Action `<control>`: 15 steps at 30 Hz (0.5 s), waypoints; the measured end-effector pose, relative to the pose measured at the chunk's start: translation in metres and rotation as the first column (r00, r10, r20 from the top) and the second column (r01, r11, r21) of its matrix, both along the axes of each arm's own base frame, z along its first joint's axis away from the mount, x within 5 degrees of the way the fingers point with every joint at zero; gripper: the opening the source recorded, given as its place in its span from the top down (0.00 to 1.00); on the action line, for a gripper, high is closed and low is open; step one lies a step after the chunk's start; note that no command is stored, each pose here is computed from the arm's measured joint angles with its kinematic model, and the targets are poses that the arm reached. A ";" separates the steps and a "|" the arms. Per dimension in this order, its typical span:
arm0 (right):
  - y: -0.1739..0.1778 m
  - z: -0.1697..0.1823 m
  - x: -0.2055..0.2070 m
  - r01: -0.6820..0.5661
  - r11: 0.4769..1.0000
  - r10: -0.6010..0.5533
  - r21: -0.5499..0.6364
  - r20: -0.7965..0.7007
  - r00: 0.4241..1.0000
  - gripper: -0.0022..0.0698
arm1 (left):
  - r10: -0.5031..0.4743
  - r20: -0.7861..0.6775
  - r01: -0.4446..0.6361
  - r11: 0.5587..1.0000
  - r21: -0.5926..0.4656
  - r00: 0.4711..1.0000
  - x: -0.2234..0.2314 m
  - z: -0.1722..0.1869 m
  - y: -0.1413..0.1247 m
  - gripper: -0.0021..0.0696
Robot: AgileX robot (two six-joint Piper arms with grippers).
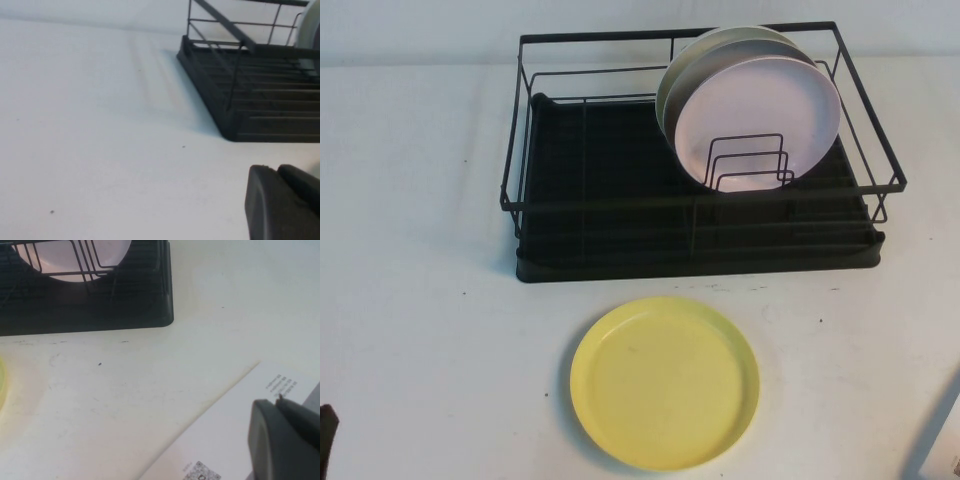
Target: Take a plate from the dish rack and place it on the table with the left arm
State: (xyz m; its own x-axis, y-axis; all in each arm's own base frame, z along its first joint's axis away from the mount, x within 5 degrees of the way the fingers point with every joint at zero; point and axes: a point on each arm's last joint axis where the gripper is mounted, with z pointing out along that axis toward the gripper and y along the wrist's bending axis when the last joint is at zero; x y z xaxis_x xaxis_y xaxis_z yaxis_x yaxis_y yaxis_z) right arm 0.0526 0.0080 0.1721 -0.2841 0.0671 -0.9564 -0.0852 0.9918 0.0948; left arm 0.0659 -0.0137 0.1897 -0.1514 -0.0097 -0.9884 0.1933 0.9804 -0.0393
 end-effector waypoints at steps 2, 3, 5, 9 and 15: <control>0.000 0.000 0.000 0.000 1.000 0.000 0.000 0.000 1.000 1.00 | 0.043 -0.023 -0.043 0.999 0.021 0.999 -0.002 -0.003 0.003 0.97; 0.000 0.000 0.000 0.000 1.000 0.000 0.000 0.000 1.000 1.00 | 0.065 -0.040 -0.063 0.997 0.032 0.997 -0.004 -0.005 0.005 0.97; 0.000 0.000 0.000 0.000 1.000 0.000 0.000 0.000 1.000 1.00 | 0.101 -0.070 -0.097 0.994 0.051 0.992 -0.008 -0.010 0.007 0.97; 0.000 0.000 0.000 0.000 1.000 0.000 0.002 0.000 1.000 1.00 | 0.125 -0.108 -0.115 0.989 0.093 0.986 -0.012 -0.015 0.009 0.97; 0.000 0.000 0.000 0.000 1.000 0.000 0.002 0.000 1.000 1.00 | 0.123 -0.100 -0.107 0.982 0.155 0.987 -0.013 -0.016 0.010 0.97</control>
State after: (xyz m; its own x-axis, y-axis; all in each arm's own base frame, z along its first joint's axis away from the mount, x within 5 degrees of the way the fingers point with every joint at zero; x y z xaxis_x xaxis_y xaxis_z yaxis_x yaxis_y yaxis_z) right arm 0.0526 0.0081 0.1721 -0.2842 0.0690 -0.9563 -0.0853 0.9916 0.0969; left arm 0.0533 -0.0036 0.1742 -0.2642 0.1130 -0.9578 0.0818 0.9922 0.0945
